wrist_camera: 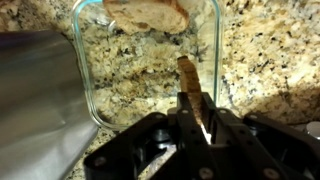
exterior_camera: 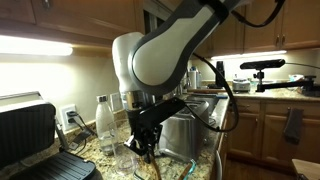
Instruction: Put the two slices of bread in each of the two slots of the toaster
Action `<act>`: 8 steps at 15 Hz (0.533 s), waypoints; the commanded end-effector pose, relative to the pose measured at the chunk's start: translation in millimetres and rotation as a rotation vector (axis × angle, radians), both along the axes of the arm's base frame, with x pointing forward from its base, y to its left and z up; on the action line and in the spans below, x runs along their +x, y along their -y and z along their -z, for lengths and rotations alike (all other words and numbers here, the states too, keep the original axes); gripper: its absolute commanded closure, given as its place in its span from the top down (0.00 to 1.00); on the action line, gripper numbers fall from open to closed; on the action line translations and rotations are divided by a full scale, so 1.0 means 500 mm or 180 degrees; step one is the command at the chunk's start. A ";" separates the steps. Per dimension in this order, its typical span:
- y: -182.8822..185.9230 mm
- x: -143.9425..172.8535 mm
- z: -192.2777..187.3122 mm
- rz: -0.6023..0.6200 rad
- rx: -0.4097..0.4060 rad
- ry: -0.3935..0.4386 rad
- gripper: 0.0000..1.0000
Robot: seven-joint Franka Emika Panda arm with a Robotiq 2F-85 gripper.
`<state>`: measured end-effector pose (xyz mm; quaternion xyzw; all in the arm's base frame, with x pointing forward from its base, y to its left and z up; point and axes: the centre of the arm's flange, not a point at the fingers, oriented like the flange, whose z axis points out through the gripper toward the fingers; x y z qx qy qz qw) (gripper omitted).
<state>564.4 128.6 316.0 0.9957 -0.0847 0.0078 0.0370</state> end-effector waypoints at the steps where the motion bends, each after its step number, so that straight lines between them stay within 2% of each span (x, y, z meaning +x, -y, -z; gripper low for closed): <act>1: 0.007 -0.042 -0.086 0.0238 -0.0062 0.0120 0.10; 8: 0.021 -0.068 -0.196 0.0620 -0.0083 0.0286 0.10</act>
